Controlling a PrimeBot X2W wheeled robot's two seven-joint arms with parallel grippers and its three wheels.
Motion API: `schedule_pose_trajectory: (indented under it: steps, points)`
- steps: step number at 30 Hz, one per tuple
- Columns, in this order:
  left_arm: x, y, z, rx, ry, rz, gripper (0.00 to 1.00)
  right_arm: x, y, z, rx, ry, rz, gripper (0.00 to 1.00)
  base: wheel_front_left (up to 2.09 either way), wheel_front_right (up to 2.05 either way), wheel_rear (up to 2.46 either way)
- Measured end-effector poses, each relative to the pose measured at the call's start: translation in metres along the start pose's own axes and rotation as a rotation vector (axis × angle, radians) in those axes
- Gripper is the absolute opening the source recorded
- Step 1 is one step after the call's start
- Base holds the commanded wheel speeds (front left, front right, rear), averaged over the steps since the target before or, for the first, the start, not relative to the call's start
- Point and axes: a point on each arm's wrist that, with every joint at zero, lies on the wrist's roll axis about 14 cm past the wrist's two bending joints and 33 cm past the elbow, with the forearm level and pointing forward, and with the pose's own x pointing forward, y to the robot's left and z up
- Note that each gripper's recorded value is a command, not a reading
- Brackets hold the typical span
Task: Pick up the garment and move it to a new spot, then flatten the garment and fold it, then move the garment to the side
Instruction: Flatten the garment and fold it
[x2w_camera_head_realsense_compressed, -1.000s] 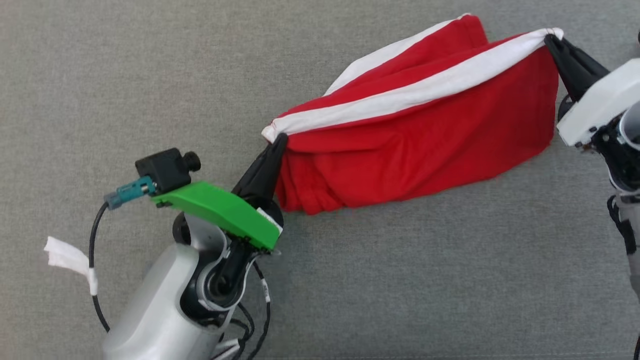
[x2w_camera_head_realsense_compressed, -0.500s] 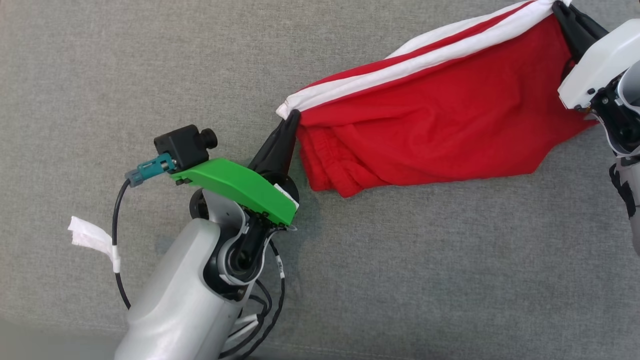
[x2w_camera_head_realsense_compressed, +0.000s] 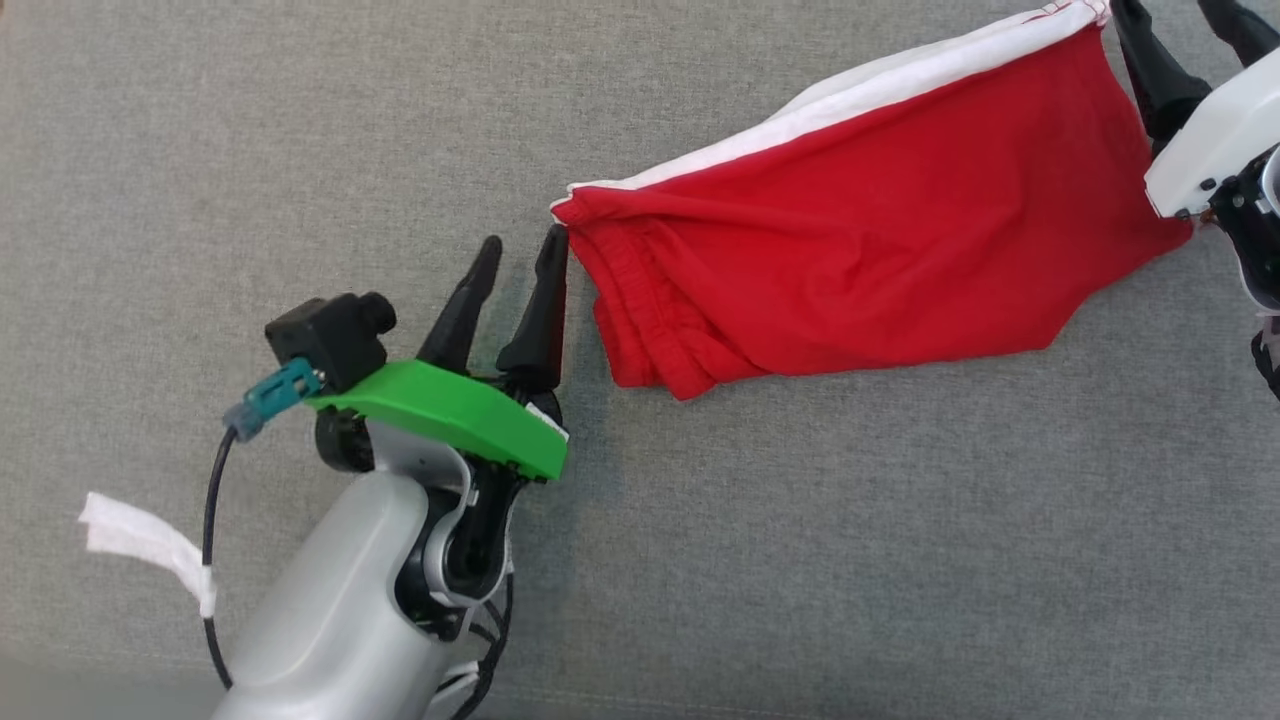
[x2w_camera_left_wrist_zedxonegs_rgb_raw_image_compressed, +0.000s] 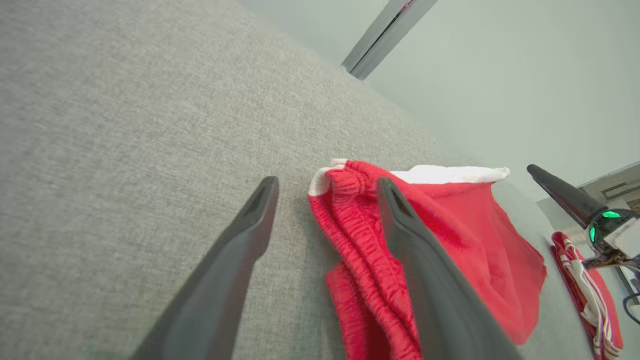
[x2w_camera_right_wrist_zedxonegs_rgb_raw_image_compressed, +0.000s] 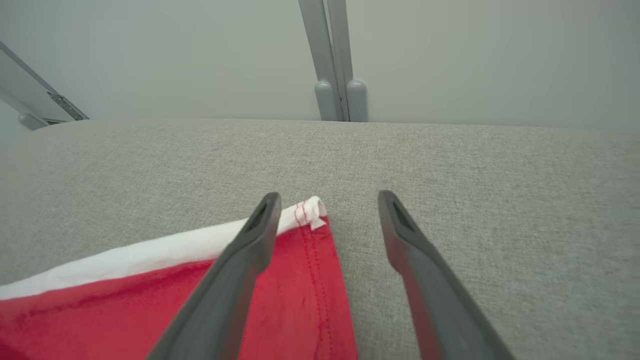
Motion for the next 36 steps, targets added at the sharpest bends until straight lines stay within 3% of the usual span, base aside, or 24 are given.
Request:
schedule_pose_trajectory:
  steps: [2, 3, 7, 15, 16, 17, 24, 29, 33, 36]
  points:
    - [-0.005, -0.002, 0.010, 0.080, -0.071, -0.008, 1.00, -0.005, -0.002, -0.010, -0.003, 0.050, 0.000, 1.00, 0.00, 0.00, 0.00]
    - [-0.011, -0.001, 0.014, 0.145, -0.115, 0.000, 1.00, -0.012, 0.001, -0.032, -0.026, 0.138, 0.013, 1.00, 0.00, 0.00, 0.00]
    - [-0.024, -0.004, 0.013, 0.232, -0.169, 0.011, 1.00, -0.014, -0.006, -0.048, -0.057, 0.207, 0.011, 1.00, 0.00, 0.00, 0.00]
    - [-0.043, -0.002, 0.019, 0.293, -0.250, 0.035, 1.00, 0.001, 0.011, -0.076, -0.051, 0.316, 0.046, 1.00, 0.00, 0.00, 0.00]
    - [-0.044, -0.002, 0.019, 0.309, -0.251, 0.031, 1.00, 0.002, 0.013, -0.077, -0.048, 0.323, 0.051, 0.25, 0.00, 0.00, 0.00]
    - [-0.047, -0.001, 0.019, 0.315, -0.252, 0.031, 1.00, 0.003, 0.016, -0.078, -0.032, 0.324, 0.055, 0.00, 0.00, 0.00, 0.00]
    - [-0.067, 0.012, 0.016, 0.342, -0.250, 0.057, 1.00, -0.009, 0.016, -0.070, 0.148, 0.277, 0.038, 0.00, 0.00, 0.00, 0.00]
    - [-0.085, 0.018, 0.007, 0.329, -0.227, 0.074, 1.00, -0.046, -0.038, -0.058, 0.252, 0.210, -0.107, 0.00, 0.00, 0.00, 0.00]
    - [-0.095, 0.014, 0.005, 0.303, -0.232, 0.070, 1.00, -0.079, -0.087, -0.038, 0.270, 0.136, -0.243, 0.00, 0.00, 0.00, 0.00]
    - [-0.100, 0.011, 0.007, 0.286, -0.243, 0.067, 1.00, -0.089, -0.096, -0.022, 0.279, 0.092, -0.277, 0.00, 0.00, 0.00, 0.00]
